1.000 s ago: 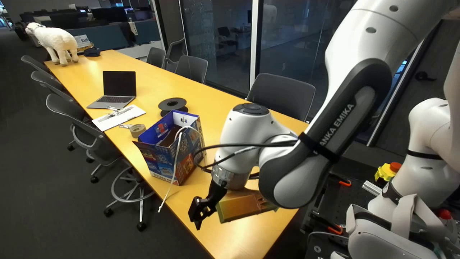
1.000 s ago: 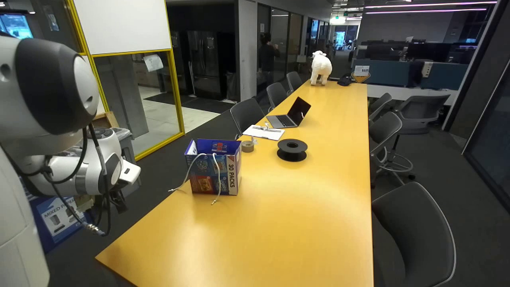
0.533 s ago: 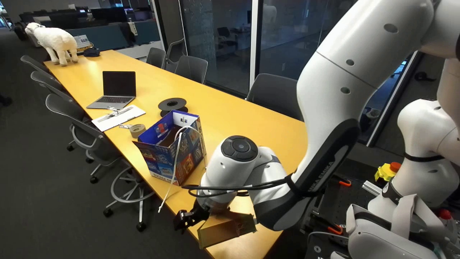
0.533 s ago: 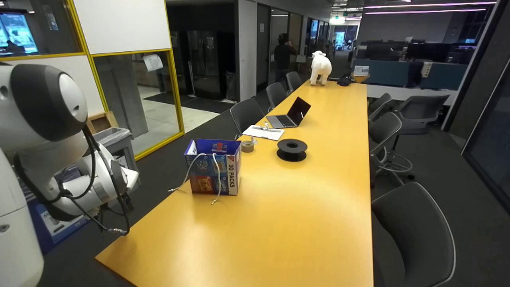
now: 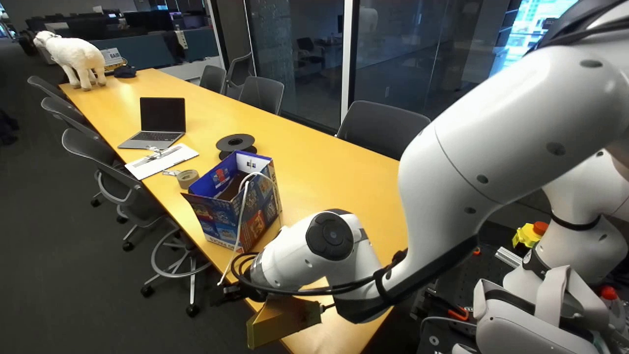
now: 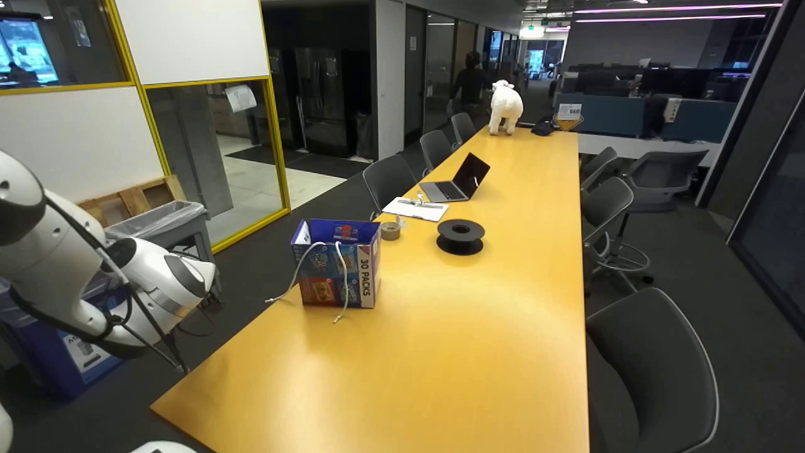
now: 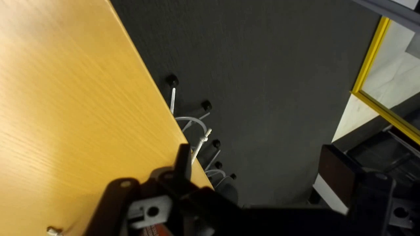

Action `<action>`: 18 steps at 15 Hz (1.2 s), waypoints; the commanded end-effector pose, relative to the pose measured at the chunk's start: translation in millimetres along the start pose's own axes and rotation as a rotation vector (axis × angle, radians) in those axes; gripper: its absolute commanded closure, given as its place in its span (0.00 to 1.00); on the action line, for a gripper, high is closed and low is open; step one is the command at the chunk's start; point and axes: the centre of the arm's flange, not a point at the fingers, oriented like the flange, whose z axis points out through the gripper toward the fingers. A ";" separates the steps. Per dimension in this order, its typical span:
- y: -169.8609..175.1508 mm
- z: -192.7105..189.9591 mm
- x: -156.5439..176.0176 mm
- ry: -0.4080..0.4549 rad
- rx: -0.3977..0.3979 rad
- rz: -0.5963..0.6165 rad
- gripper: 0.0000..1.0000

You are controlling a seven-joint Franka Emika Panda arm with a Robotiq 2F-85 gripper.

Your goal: Put the ropes into the box.

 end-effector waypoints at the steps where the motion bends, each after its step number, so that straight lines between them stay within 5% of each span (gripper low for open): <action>1: -9.1 38.7 -18.8 0.114 -0.003 -0.013 0.00; 8: 19.4 127.3 -22.2 0.241 -0.131 -0.079 0.00; 18: 9.1 173.2 86.9 0.380 -0.229 -0.044 0.00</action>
